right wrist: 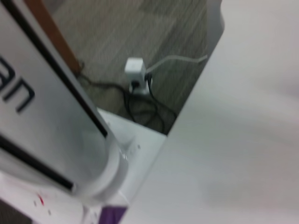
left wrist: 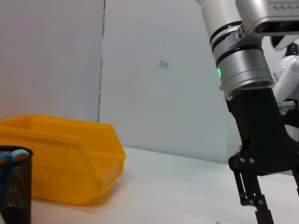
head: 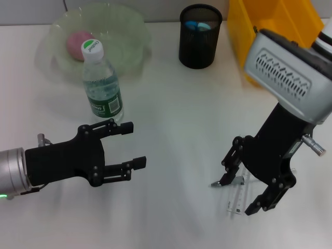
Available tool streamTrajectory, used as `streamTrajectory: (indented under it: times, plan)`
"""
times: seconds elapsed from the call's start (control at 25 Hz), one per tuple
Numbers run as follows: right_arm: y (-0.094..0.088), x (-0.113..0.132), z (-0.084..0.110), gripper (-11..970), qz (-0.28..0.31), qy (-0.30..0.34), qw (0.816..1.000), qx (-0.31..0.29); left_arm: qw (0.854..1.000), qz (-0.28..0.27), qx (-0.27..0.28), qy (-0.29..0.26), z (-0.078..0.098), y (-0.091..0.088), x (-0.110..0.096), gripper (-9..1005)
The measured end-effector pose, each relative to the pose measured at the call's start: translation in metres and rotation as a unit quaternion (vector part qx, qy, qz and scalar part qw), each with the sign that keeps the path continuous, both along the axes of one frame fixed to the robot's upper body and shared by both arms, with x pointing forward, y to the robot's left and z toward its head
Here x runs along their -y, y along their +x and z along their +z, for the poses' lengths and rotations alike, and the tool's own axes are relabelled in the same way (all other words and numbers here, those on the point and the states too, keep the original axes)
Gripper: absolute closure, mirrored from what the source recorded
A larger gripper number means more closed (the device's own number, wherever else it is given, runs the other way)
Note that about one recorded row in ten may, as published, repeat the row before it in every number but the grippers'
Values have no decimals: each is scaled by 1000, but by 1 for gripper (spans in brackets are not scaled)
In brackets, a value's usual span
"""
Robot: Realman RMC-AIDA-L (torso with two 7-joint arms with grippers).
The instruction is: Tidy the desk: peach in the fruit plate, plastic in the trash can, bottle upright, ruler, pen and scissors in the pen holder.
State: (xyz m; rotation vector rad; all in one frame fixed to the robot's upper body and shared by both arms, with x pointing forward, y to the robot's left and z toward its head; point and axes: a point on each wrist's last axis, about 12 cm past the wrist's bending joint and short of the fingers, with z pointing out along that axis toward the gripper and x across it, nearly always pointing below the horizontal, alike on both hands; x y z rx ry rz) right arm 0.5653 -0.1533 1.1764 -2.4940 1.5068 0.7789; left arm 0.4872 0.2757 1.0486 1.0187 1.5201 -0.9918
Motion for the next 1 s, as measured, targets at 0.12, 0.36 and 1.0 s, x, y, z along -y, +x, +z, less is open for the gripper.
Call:
streamTrajectory:
  times: [0.12,0.36,1.0]
  plan:
    - [4,-2,0,307,26,-4,999,28,1000,3,0,0,0,0,0,199]
    - [9,-7,-4,307,85,-23,993,77,999,35,6,-18,0,-1,-4,199]
    - [-3,-22,-15,306,207,-43,972,101,998,64,-5,-28,-2,-6,-13,199]
